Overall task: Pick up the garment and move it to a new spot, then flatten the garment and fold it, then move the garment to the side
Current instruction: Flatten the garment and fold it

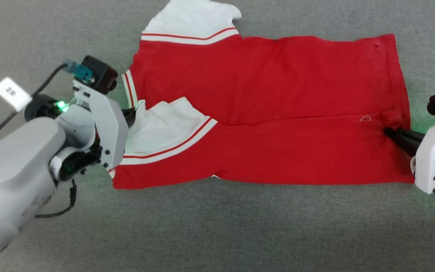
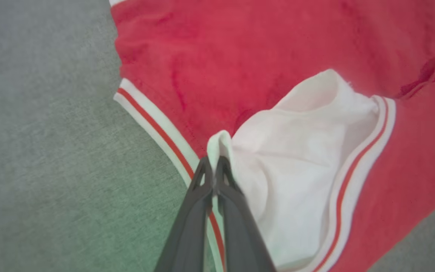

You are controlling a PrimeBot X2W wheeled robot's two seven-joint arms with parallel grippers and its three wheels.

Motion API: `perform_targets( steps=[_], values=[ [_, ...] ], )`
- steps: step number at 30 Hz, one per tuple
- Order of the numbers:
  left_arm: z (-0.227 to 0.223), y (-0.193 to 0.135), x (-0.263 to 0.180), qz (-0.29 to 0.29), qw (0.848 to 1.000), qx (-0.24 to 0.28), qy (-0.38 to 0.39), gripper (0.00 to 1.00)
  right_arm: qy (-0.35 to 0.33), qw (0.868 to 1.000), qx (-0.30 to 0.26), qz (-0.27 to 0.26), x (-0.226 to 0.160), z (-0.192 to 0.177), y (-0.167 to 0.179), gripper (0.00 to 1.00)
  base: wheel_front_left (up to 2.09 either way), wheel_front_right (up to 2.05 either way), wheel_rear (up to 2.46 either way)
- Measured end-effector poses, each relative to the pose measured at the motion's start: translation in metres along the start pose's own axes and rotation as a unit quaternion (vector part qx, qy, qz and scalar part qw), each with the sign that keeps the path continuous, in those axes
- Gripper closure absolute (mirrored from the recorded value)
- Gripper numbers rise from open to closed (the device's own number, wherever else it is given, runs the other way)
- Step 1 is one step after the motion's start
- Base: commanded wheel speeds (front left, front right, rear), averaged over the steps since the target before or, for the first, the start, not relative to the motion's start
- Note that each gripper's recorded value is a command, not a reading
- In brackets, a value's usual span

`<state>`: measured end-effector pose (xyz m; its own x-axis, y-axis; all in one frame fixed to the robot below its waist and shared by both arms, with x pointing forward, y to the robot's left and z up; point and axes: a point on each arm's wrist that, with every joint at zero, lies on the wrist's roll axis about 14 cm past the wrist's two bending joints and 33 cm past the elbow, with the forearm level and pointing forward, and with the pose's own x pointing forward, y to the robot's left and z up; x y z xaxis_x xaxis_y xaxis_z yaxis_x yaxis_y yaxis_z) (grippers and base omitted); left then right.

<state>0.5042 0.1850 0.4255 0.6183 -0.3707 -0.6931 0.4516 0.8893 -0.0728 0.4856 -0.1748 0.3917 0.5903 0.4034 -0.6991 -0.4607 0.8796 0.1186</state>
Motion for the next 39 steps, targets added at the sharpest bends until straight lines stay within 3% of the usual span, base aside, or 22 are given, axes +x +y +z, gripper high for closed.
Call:
perform_targets(
  steps=[13,14,15,16,17,18,19,28,34,39],
  values=[
    [-0.032,0.007,0.025,0.001,0.991,-0.101,0.091,1.00,0.042,0.999,0.020,0.006,0.010,-0.006,-0.003,1.00,0.00,0.00,0.00],
    [-0.031,0.006,0.024,0.003,0.990,-0.106,0.092,0.91,0.045,0.999,0.021,0.005,0.009,-0.006,-0.003,1.00,0.00,0.00,0.00],
    [-0.031,0.006,0.023,0.004,0.989,-0.112,0.094,0.71,0.050,0.999,0.021,0.005,0.009,-0.006,-0.002,1.00,0.00,0.00,0.00],
    [-0.031,0.006,0.022,0.005,0.989,-0.114,0.097,0.60,0.054,0.998,0.020,0.004,0.008,-0.007,-0.002,1.00,0.00,0.00,0.00],
    [-0.031,0.007,0.020,0.008,0.988,-0.116,0.098,0.43,0.058,0.998,0.020,0.003,0.006,-0.007,-0.002,0.82,0.00,0.00,0.00],
    [-0.029,0.007,0.018,0.010,0.988,-0.118,0.095,0.43,0.058,0.998,0.017,0.002,0.005,-0.006,-0.002,0.82,0.00,0.00,0.00],
    [-0.027,0.008,0.016,0.014,0.988,-0.121,0.091,0.00,0.058,0.998,0.016,0.000,0.003,-0.005,-0.002,0.00,0.00,0.00,0.00],
    [-0.022,0.020,-0.021,0.057,0.988,-0.126,0.070,0.00,0.041,0.999,-0.009,-0.008,-0.017,0.004,0.007,0.00,0.00,0.00,0.00],
    [-0.020,0.014,-0.051,0.065,0.987,-0.136,0.061,0.00,-0.033,0.999,-0.020,-0.020,-0.041,0.031,0.010,0.00,0.00,0.00,0.00],
    [-0.037,-0.005,-0.068,0.055,0.983,-0.155,0.082,0.00,-0.119,0.992,-0.030,-0.037,-0.067,0.057,0.009,0.00,0.00,0.00,0.00]
  ],
)
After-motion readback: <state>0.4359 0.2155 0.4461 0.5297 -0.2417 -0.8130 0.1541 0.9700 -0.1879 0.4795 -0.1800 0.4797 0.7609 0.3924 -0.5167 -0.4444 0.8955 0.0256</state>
